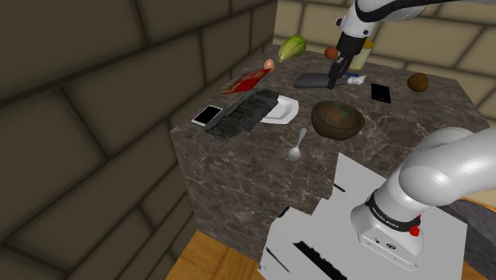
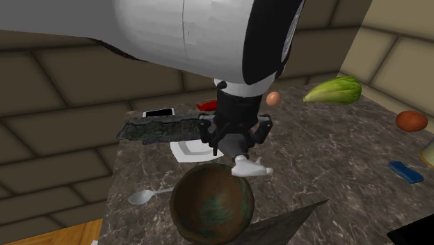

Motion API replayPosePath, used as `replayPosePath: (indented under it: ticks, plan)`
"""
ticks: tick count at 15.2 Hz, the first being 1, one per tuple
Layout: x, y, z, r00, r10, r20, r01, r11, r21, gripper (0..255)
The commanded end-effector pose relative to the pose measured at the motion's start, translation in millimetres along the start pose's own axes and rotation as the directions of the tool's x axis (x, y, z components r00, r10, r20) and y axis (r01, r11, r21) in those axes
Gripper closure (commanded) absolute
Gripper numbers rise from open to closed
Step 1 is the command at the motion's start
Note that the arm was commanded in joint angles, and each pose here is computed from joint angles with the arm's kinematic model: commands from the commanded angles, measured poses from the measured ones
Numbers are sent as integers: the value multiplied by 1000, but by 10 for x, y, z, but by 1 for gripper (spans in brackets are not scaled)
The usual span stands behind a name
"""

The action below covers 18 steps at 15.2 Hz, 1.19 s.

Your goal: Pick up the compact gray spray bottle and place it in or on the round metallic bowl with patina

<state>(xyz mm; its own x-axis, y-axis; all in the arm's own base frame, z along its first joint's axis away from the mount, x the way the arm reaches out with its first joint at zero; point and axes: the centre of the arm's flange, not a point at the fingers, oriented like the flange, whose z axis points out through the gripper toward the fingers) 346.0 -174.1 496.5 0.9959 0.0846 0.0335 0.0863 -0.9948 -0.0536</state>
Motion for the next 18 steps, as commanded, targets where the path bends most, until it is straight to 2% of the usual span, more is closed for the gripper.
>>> replayPosePath:
  ticks: [1, 6, 18]
  plan:
    - [-243, -154, -21, 1000, 0, 0, 0, 1000, -2, 255]
    - [-846, -516, -25, 1000, 0, 0, 0, 1000, -2, 255]
    - [-867, -482, 607, 1000, 0, 0, 0, 1000, -2, 255]
